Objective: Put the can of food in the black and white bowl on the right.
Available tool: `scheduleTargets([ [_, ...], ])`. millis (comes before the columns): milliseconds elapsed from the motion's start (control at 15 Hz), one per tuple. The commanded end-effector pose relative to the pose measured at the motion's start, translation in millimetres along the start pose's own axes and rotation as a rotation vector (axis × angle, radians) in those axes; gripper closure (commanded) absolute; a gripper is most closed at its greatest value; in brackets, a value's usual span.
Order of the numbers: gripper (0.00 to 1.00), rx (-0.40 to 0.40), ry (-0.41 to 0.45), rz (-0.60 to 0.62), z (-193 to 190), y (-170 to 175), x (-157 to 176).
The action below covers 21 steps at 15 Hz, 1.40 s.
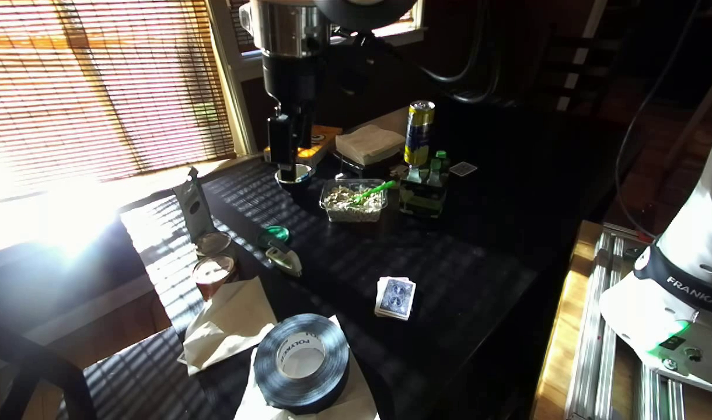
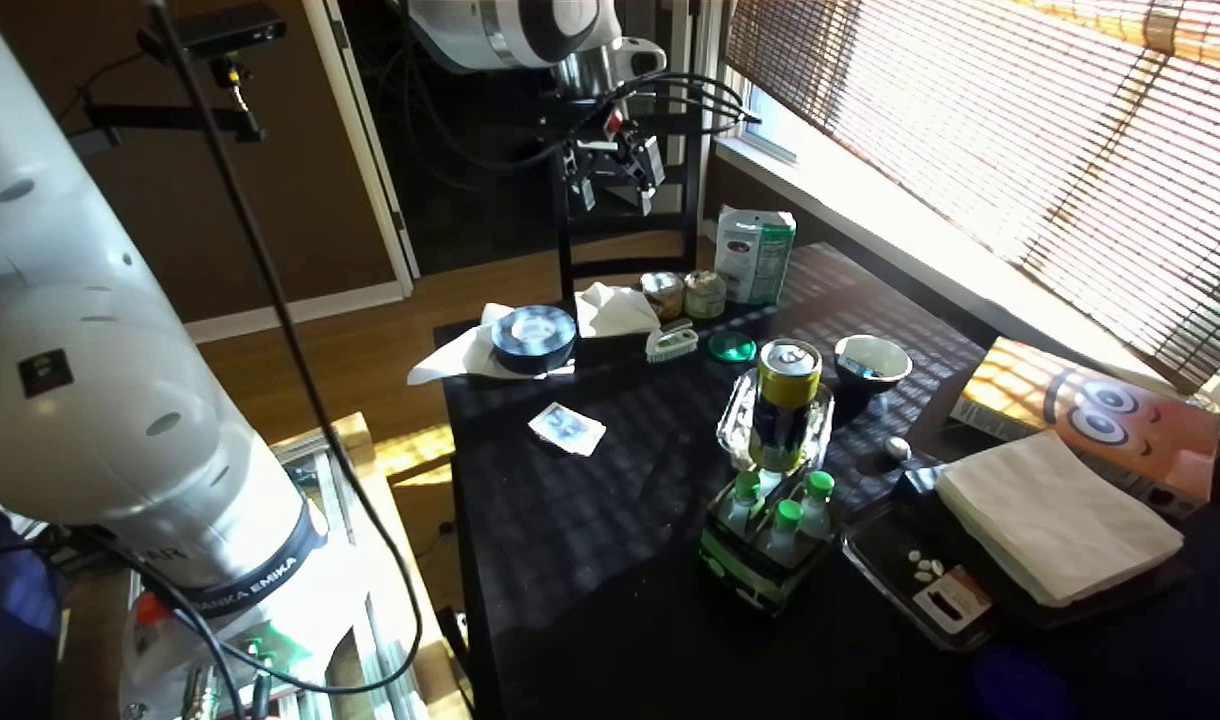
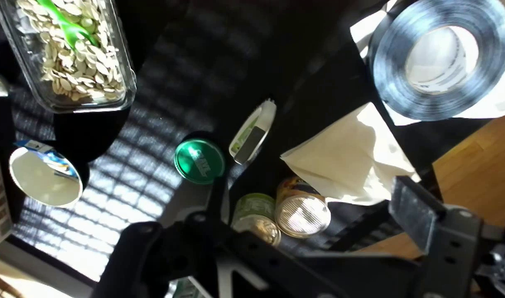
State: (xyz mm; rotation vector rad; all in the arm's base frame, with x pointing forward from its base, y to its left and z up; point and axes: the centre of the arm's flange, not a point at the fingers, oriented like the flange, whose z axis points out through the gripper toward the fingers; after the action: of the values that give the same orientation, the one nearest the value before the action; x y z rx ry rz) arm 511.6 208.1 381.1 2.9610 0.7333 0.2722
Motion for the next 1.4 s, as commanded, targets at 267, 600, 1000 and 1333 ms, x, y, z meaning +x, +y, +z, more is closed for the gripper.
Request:
scheduleTargets([
  [267, 0.0, -0.031, -0.055, 0.175, 64.7, 24.8, 12.1],
  [600, 0.0, -0.049, 0.009, 0.321, 78.8, 11.5, 22.5],
  [1000, 0.0, -0.079, 0.034, 0.532, 144.9, -25.3, 32.7],
  [1333, 0.0, -0.137, -0.002, 0.562, 180.5, -32.4, 34.4],
])
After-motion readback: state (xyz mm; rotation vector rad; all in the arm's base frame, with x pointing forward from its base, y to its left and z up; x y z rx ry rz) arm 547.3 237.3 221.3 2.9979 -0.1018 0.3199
